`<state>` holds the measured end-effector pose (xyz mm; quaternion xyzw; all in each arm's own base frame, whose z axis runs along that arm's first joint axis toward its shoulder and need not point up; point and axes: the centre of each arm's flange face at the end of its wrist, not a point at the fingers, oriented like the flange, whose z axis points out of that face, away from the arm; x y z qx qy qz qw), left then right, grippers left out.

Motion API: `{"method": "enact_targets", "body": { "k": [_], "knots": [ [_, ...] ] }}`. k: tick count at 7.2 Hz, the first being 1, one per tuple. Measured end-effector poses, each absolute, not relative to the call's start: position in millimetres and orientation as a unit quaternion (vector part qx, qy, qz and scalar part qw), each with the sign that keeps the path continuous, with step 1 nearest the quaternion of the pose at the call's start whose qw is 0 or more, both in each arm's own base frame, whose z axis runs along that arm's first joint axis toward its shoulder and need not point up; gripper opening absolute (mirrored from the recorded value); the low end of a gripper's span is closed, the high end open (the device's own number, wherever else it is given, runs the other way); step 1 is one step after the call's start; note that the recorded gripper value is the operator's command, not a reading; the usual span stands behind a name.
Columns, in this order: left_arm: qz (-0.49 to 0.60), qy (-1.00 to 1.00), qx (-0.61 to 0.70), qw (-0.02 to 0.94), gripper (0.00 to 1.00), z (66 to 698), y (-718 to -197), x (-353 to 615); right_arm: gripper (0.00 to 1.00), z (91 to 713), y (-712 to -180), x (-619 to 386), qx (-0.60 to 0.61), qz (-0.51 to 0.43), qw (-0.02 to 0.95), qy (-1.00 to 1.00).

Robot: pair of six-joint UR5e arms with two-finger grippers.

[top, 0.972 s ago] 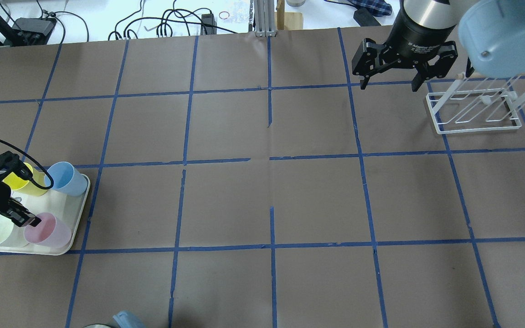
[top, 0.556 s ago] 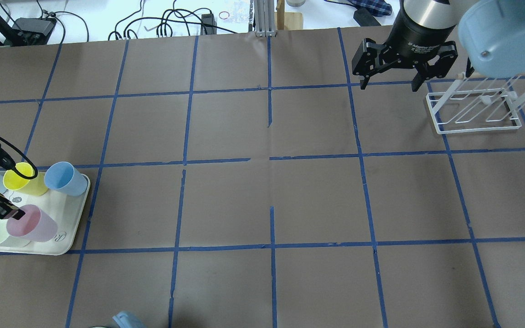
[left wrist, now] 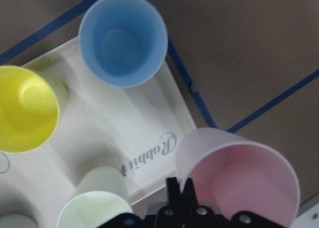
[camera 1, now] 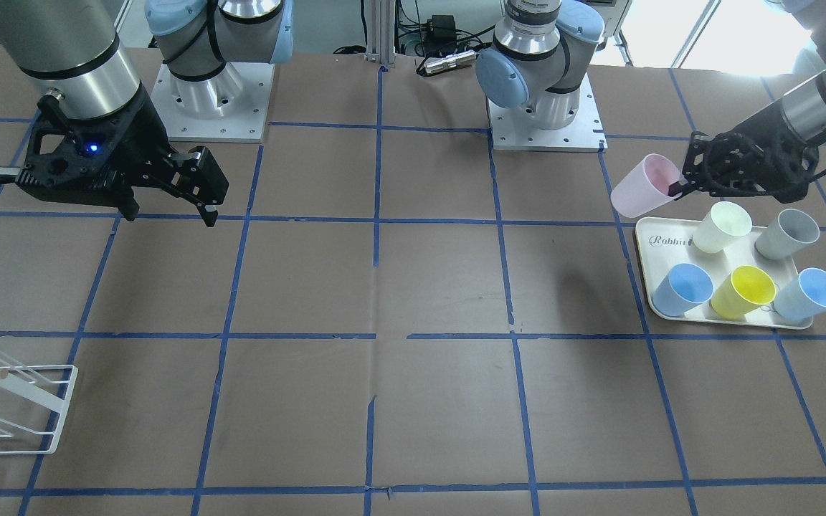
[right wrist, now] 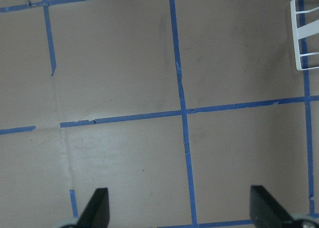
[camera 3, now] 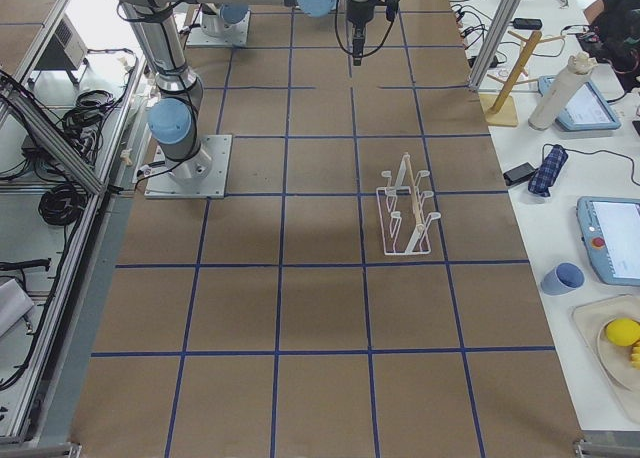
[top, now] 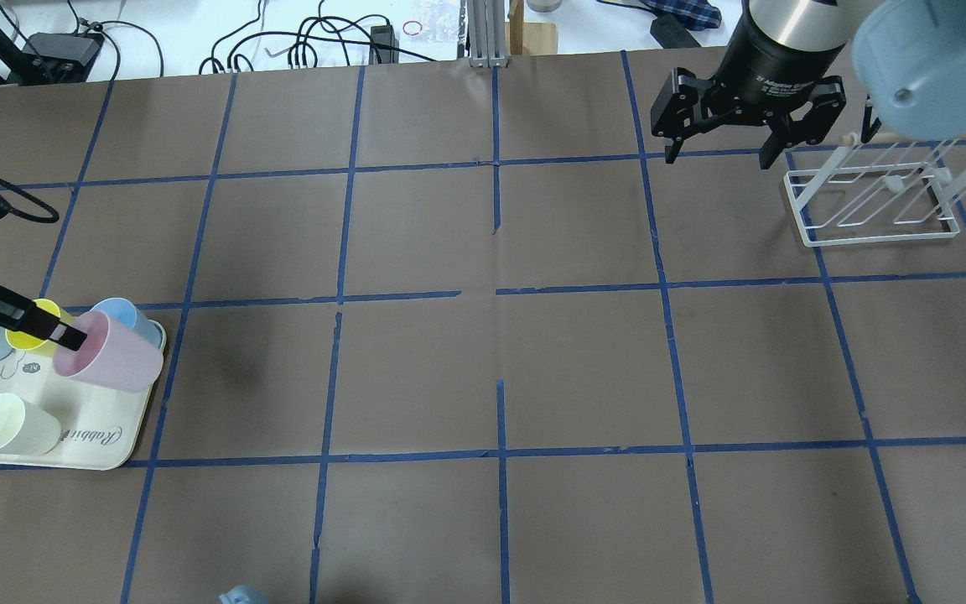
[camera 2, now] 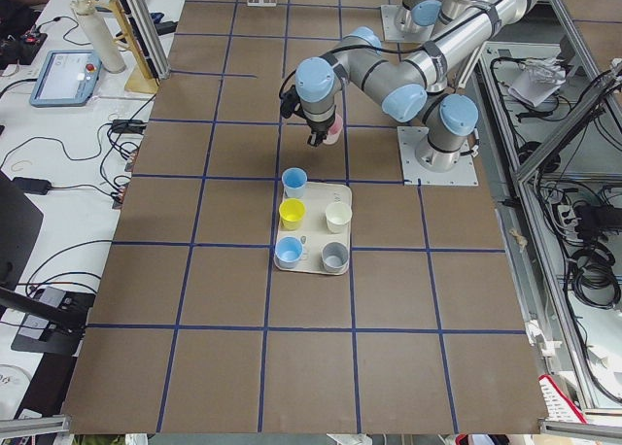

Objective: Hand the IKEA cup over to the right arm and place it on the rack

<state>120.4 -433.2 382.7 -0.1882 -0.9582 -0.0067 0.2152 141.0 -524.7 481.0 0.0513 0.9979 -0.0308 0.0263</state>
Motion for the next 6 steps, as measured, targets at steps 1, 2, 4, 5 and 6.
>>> {"method": "enact_targets", "body": {
  "k": [1, 2, 4, 5, 6],
  "knots": [
    [0.011, -0.951, -0.156, 0.267, 0.0, 391, -439, 82, 1.0, 480, -526, 139, 0.055, -0.027, 0.042, 0.997],
    [0.027, -0.94, -0.135, 0.314, 0.0, 401, -443, 42, 1.0, 480, -527, 133, 0.063, -0.021, 0.058, 0.996],
    [0.051, -0.902, -0.072, 0.422, 0.0, 414, -452, -28, 1.0, 486, -530, 105, 0.094, 0.001, 0.107, 0.99],
    [0.058, -0.874, -0.04, 0.481, 0.0, 413, -454, -55, 1.0, 497, -532, 76, 0.1, 0.016, 0.131, 0.986],
    [0.062, -0.839, -0.011, 0.54, 0.0, 406, -454, -78, 1.0, 505, -530, 47, 0.092, 0.031, 0.147, 0.984]
  ]
}}
